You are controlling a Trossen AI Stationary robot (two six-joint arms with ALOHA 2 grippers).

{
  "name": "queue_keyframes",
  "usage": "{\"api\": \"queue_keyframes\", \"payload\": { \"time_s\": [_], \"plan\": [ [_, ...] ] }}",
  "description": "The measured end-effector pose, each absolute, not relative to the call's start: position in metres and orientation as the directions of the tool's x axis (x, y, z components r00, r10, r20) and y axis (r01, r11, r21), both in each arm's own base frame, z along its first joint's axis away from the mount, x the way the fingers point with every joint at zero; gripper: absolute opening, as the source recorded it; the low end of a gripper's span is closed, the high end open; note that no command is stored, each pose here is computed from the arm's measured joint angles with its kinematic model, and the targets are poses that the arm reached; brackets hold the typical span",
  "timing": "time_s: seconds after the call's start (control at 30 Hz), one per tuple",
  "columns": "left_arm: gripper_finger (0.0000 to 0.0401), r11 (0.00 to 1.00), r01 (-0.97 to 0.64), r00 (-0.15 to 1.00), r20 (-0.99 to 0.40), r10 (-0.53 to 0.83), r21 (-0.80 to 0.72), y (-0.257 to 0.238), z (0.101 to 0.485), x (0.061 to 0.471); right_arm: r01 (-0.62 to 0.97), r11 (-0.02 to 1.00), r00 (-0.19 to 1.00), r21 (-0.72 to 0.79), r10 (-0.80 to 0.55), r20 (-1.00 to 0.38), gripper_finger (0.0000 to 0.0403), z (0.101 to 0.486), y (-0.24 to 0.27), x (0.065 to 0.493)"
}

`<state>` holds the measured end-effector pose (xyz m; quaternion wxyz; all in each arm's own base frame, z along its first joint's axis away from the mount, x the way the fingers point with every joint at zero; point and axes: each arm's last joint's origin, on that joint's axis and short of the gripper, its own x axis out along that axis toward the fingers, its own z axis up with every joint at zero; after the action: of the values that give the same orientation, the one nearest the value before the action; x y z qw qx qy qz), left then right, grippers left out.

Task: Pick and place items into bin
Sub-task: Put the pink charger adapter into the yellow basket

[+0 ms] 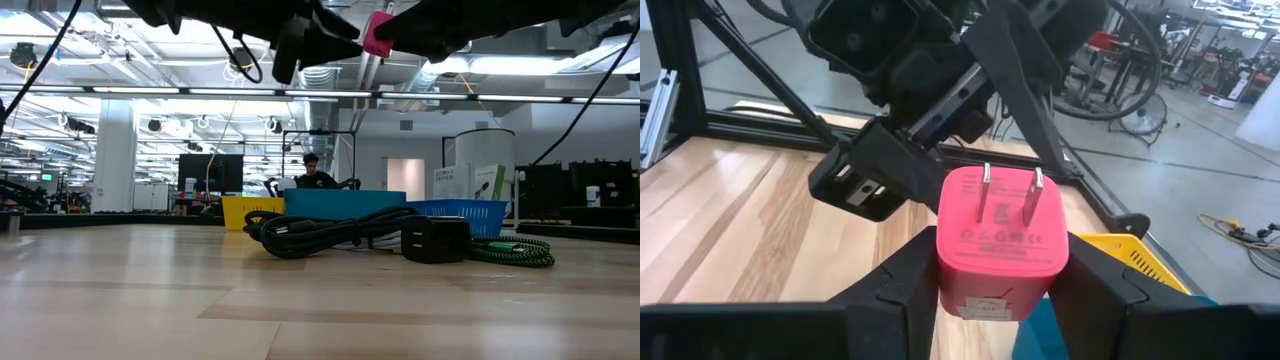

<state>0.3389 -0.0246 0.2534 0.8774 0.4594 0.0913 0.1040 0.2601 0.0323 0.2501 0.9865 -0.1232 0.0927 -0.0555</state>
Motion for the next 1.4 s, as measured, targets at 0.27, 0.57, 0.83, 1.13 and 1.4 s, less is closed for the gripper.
{"api": "queue_keyframes", "payload": {
  "time_s": [0.27, 0.57, 0.83, 1.13, 1.4],
  "plan": [
    [0.0195, 0.457, -0.077, 0.958, -0.061, 0.279, 0.886, -0.0287, 0.2566, 0.3395, 0.09, 0.968, 0.977, -0.236, -0.132, -0.167, 0.0156, 0.2503, 0.0323, 0.2601],
    [0.0195, 0.376, -0.048, 0.947, -0.077, 0.311, 0.925, -0.0284, 0.2551, 0.3391, 0.093, 0.968, 0.979, -0.233, -0.132, -0.158, 0.0153, 0.2512, 0.0323, 0.2602],
    [0.0194, 0.318, -0.046, 0.936, -0.07, 0.345, 0.947, -0.0275, 0.2557, 0.3388, 0.064, 0.972, 0.985, -0.224, -0.098, -0.142, 0.0145, 0.2529, 0.0334, 0.2606],
    [0.0194, 0.116, 0.051, 0.957, -0.082, 0.278, 0.992, -0.0313, 0.2547, 0.339, 0.051, 0.976, 0.988, -0.213, -0.079, -0.129, 0.0158, 0.2542, 0.0339, 0.2609],
    [0.0194, 0.099, 0.017, 0.957, -0.045, 0.286, 0.995, -0.0311, 0.2586, 0.3392, 0.049, 0.976, 0.989, -0.211, -0.078, -0.129, 0.0148, 0.2542, 0.034, 0.2609]
  ]
}}
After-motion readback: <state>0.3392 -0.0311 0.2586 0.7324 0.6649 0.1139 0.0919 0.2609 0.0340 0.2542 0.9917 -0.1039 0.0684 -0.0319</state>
